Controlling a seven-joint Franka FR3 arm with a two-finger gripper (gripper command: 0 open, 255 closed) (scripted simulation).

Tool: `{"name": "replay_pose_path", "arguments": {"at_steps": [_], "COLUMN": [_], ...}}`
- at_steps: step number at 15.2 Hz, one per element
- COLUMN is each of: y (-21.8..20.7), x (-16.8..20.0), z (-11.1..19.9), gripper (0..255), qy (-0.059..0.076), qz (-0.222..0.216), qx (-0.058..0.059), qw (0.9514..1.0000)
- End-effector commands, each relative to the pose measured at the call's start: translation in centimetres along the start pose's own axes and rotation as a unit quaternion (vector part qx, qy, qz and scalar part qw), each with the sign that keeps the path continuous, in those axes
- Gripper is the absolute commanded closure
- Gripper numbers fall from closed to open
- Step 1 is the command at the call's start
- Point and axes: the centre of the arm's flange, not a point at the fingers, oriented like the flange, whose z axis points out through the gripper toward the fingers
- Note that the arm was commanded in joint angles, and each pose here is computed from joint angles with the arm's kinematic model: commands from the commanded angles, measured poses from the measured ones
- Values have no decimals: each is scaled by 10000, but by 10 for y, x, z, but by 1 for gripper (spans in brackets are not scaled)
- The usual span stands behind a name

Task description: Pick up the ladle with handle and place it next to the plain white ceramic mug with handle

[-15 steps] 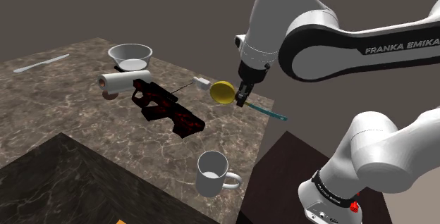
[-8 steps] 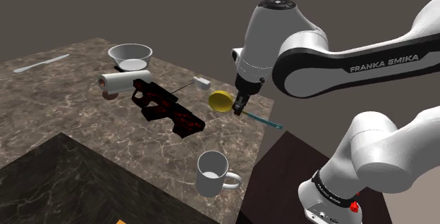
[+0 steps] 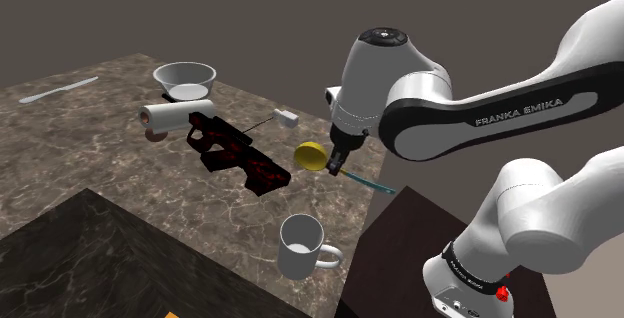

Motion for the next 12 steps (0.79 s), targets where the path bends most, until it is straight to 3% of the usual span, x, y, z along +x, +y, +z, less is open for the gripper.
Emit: {"name": "replay_pose_path", "arguments": {"at_steps": [1,9,12], "y": [-2,-8,-8], "x": [-1,-4,-4], "z": [10,51,51], "gripper": [255,255,255], "qy": [4,4,4], "qz": [1,1,1], "qx": [1,1,1], "qw": [10000,10000,10000]}}
